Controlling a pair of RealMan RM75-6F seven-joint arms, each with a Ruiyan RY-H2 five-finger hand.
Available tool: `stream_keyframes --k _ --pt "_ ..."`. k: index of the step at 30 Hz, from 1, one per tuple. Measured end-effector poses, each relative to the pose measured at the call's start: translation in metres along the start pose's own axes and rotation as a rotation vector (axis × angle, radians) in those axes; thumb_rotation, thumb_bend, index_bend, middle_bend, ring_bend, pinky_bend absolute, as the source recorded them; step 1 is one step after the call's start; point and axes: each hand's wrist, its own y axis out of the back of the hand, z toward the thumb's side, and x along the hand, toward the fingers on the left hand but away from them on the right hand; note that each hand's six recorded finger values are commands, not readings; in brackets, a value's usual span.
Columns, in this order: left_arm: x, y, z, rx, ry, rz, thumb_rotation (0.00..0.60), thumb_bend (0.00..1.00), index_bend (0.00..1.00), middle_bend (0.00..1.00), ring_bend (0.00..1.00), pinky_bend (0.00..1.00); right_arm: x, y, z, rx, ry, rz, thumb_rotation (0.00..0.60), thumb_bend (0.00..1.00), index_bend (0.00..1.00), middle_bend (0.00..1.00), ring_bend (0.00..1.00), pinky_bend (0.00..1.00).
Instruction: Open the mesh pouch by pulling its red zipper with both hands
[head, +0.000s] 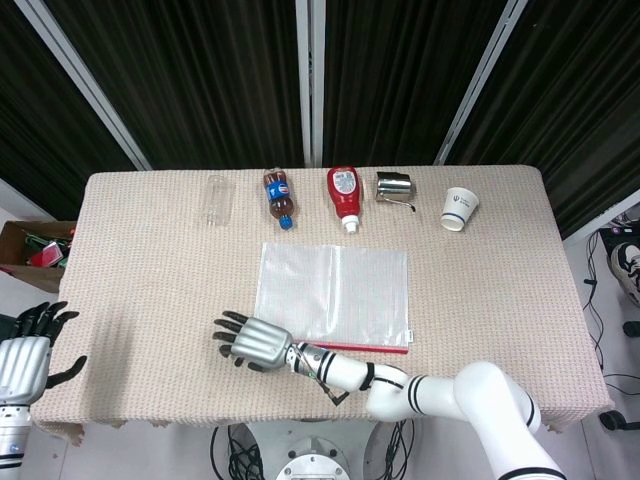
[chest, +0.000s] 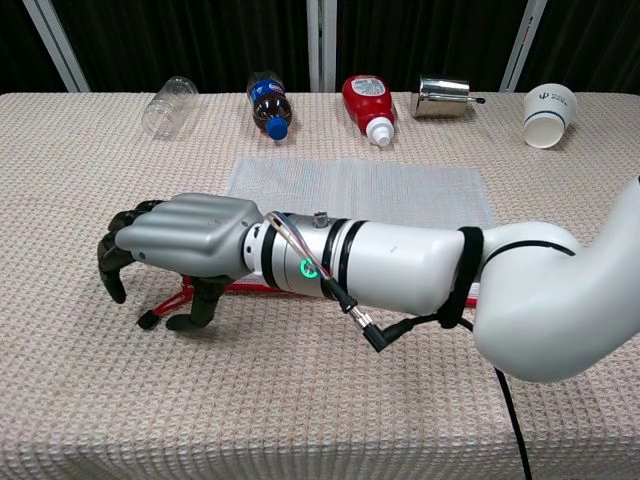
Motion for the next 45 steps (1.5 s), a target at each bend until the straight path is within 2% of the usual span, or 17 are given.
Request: stream_keyframes --k 12,26,34,38,45 --pt "0.002 0.0 -0.001 0.001 0.001 -0.002 0.6 0.19 0.25 0.15 0.1 0.14 -0.005 -0.004 -0.005 0.004 -0.03 0.004 0.6 0.31 0.43 0.17 0.0 0.0" --pt "0.001 -0.001 -0.002 -0.002 -0.002 0.003 0.6 0.19 0.25 0.15 0.1 0.14 -0.009 -0.007 -0.004 0.005 -0.025 0.002 0.6 0.35 0.49 0.19 0.0 0.0" --pt "0.001 -0.002 -0.004 0.003 0.003 -0.004 0.6 0.19 0.25 0.15 0.1 0.14 -0.011 -0.008 -0.003 0.01 -0.027 -0.002 0.6 0.38 0.6 0.24 0.0 0.0" --pt "0.0 -0.002 -0.004 -0.002 0.004 -0.004 0.6 0.19 0.25 0.15 0.1 0.14 -0.012 -0.007 -0.002 0.003 -0.026 -0.011 0.6 0.43 0.69 0.27 0.0 0.0" --pt "0.004 -0.003 0.001 -0.023 -0.022 -0.011 0.6 0.19 0.25 0.15 0.1 0.14 -0.006 0.004 0.001 0.025 0.0 -0.077 0.6 0.47 0.82 0.29 0.0 0.0"
